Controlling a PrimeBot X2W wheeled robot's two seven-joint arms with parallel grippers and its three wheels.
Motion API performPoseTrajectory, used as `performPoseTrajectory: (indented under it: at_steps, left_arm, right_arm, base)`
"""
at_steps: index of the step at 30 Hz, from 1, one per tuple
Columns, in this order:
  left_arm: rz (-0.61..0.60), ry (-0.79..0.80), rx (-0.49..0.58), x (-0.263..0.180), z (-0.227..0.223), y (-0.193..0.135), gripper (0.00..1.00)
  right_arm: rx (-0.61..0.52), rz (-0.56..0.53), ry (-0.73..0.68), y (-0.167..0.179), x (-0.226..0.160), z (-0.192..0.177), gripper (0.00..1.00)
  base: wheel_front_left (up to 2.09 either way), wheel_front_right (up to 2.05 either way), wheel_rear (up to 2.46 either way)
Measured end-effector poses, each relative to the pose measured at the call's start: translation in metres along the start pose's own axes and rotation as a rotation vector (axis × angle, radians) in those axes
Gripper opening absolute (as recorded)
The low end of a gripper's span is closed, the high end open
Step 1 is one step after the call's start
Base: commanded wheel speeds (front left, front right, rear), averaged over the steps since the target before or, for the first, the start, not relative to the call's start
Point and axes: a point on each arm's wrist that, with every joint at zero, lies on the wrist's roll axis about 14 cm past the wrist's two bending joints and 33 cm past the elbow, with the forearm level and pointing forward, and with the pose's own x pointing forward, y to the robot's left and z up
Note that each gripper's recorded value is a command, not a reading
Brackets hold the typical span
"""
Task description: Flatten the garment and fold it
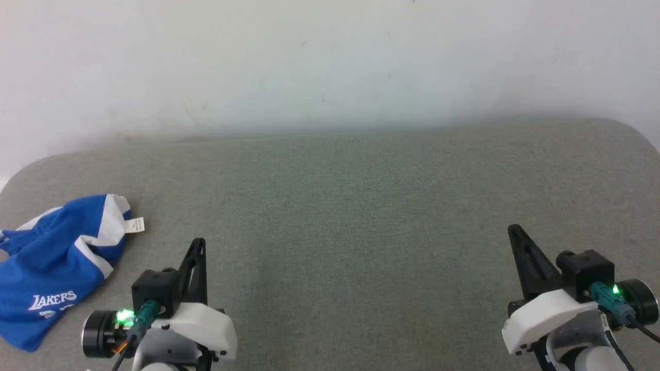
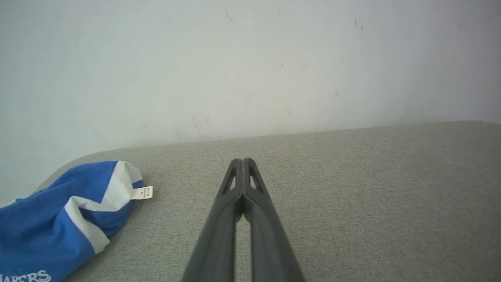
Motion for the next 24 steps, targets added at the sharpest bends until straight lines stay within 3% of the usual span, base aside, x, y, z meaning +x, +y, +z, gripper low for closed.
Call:
performPoseTrajectory:
  at_steps: [21, 22, 24]
  left_arm:
    - [0.0, 0.0, 0.0, 0.0, 0.0, 0.0, 0.0]
    - [0.0, 0.0, 0.0, 0.0, 0.0, 0.0, 1.0]
    - [0.0, 0.0, 0.0, -0.0001, -0.0001, -0.0001, 1.0]
  right_arm:
    - [0.0, 0.0, 0.0, 0.0, 0.0, 0.0, 0.0]
    - [0.0, 0.0, 0.0, 0.0, 0.0, 0.0, 1.0]
    - [0.0, 0.0, 0.002, -0.0002, -0.0001, -0.0006, 1.0]
  base:
    - [0.0, 0.0, 0.0]
    - [0.0, 0.0, 0.0]
    - [0.0, 0.0, 0.0]
